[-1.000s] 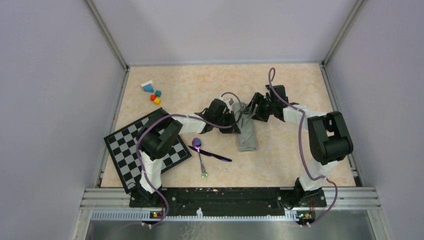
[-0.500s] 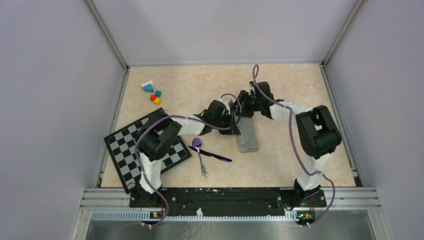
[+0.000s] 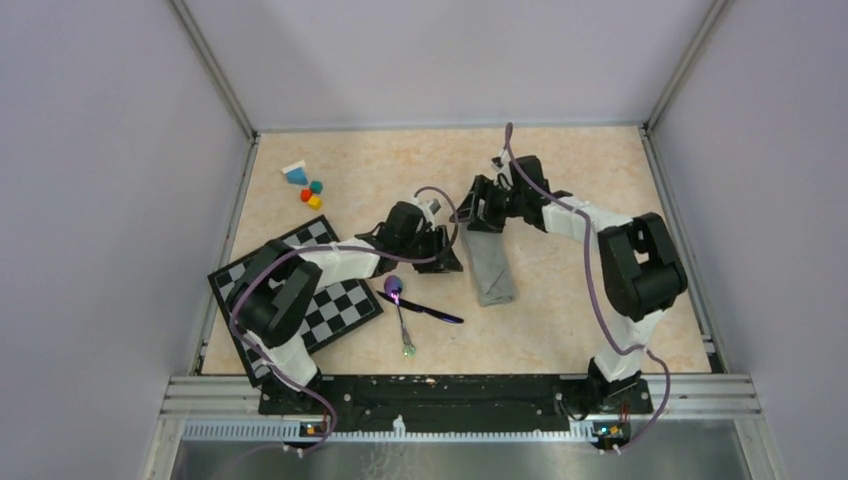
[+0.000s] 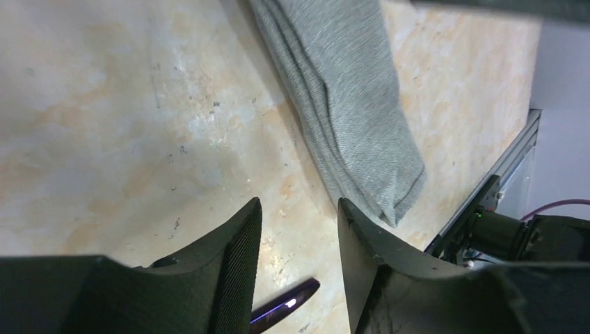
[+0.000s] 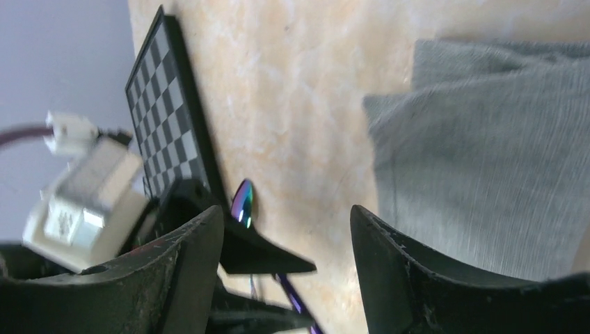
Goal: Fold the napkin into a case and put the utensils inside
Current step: Fold the 2/3-rectangle-folded napkin at the center of the board, then smooth out the smaller rectangle-folded napkin at the center of the board.
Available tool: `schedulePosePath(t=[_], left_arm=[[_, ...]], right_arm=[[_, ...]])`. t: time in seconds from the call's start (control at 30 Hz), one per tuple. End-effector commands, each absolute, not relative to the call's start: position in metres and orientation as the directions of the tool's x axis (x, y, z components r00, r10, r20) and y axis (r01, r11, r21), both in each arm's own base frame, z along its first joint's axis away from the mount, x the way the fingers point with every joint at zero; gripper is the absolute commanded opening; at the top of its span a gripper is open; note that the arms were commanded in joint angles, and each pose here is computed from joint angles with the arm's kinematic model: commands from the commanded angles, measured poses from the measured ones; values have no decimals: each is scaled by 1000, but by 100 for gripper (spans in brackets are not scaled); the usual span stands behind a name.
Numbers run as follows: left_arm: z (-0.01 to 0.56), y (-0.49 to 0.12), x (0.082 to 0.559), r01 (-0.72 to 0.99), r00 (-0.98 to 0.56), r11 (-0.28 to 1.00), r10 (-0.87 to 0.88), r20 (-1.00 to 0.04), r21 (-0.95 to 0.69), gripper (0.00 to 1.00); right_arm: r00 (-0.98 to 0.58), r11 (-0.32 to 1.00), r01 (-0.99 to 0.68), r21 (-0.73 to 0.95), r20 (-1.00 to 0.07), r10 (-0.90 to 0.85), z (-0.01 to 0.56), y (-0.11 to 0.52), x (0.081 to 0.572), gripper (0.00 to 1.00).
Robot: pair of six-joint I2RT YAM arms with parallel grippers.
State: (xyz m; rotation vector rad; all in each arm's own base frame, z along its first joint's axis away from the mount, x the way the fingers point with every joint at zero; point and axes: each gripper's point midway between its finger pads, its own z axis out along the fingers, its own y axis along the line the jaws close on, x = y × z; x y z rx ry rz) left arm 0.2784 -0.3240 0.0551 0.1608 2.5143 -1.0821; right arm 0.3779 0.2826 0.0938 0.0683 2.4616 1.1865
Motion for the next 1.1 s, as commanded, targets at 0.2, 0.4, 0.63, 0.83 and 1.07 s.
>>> schedulePosePath(t=[0.2,0.4,0.63,0.83,1.07], left_arm=[[123,-324,329,326,-864,577,-139,-484,-748,53],[142,-359,372,380,-857,490,-134,-498,-785,30],[102,-393,411,352,-889,455,-111,-444,-818,22],[52,-391,439,300,-897,556,-111,-427,-775,21],[38,-384,461,325,-882,649,-53,-468,-688,20]], right_arm=[[-904,643,-199,740,-391,170,120,253,322,58],[-924,647,-166,744,-347,163,95,242,291,19],[-958,601,-138,787,-260,121,67,246,261,16],[-972,658,-96,747,-213,100,35,228,232,14],[-974,718,-94,690,-212,77,28,215,222,12]])
